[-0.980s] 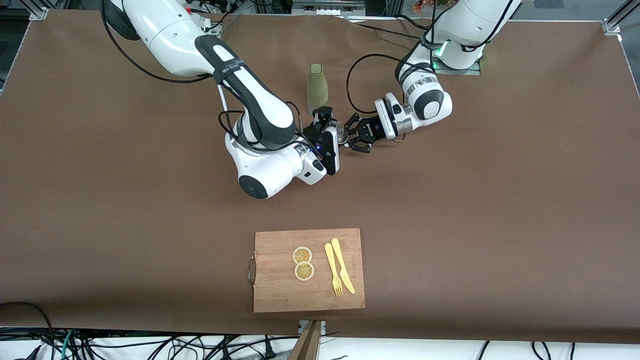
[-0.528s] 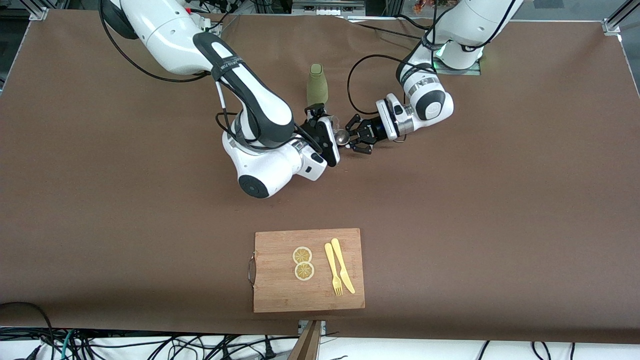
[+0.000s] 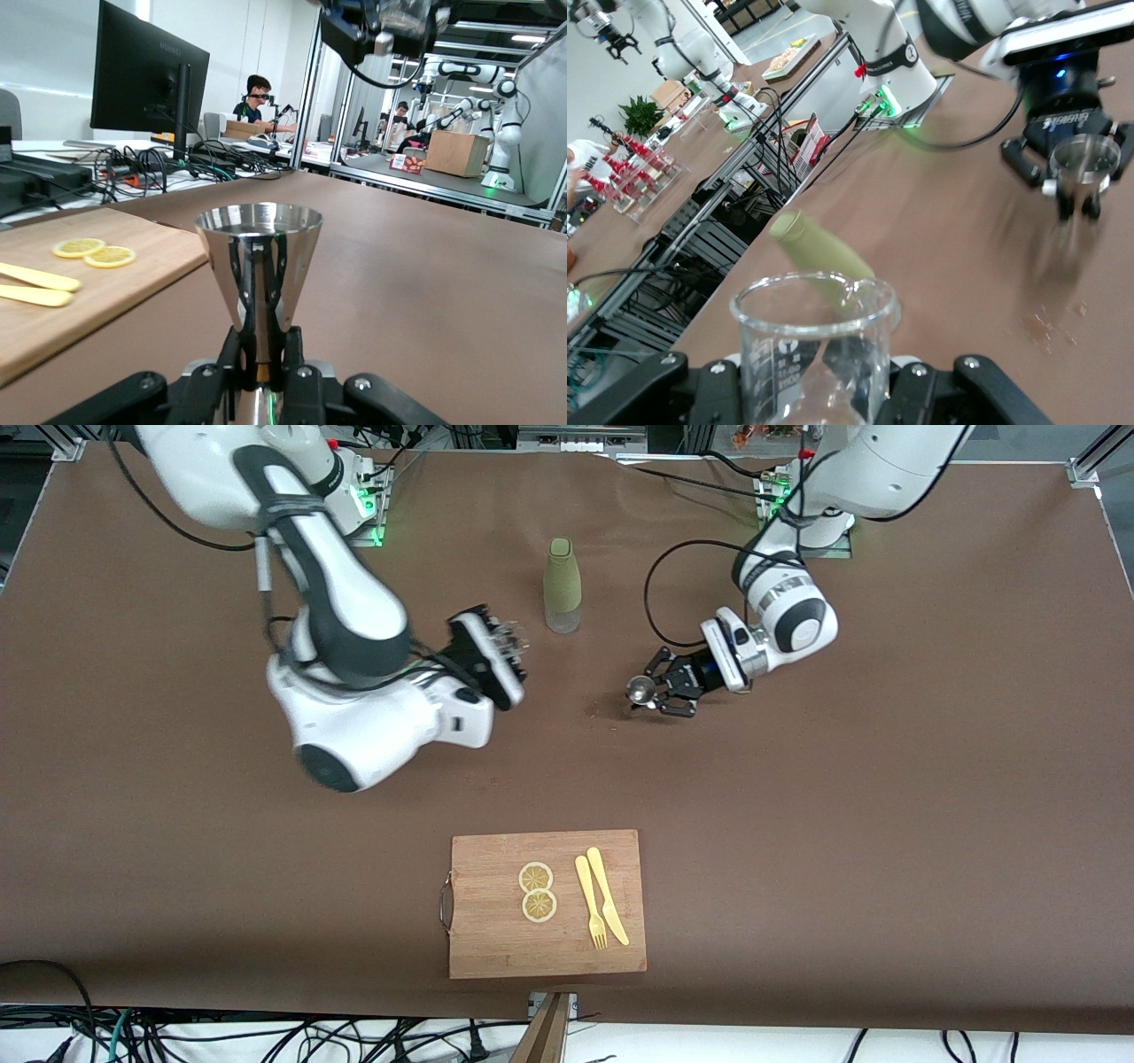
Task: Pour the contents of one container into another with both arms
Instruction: 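Carry the beaker back with the right gripper while the left gripper returns the jigger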
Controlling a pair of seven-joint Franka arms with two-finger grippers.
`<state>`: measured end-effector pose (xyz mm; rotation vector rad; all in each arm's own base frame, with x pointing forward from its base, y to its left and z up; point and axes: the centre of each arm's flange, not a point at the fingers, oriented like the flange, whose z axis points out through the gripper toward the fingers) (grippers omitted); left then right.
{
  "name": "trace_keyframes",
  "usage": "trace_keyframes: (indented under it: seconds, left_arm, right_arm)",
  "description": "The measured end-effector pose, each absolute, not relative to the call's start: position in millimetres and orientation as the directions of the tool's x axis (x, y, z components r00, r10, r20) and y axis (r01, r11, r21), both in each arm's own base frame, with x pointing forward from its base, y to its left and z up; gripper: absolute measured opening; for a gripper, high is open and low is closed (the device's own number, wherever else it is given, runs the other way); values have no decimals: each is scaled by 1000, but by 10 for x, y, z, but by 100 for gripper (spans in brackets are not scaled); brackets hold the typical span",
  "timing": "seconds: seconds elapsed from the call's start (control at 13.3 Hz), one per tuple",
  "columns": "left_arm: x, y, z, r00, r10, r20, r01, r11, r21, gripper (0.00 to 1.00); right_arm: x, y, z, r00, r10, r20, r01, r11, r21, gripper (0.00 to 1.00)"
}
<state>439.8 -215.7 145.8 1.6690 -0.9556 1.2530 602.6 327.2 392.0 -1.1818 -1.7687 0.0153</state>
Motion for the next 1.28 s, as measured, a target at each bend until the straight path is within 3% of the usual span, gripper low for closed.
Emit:
trace_keyframes:
  seconds: [0.3, 0.68, 1.06, 1.28]
  left_arm:
    - [4599, -1207, 1473, 162, -117, 980, -950, -287, 123, 21]
    - [4477, 84, 1406, 126, -167, 978, -980, -176, 96, 21]
    - [4530, 895, 1184, 109, -184, 977, -993, -61, 100, 21]
    - [4600, 1092, 1030, 105, -179, 978, -994, -50, 98, 21]
  right_arm:
    - [6268, 2221, 3705, -52, 636, 770, 738, 544, -400, 14]
    - [6210, 1126, 2756, 2, 443, 897, 825, 506, -252, 14]
    - [6043, 56, 1926, 17, 372, 928, 908, 383, -170, 14]
    - [5982, -422, 1457, 28, 395, 918, 942, 297, -156, 14]
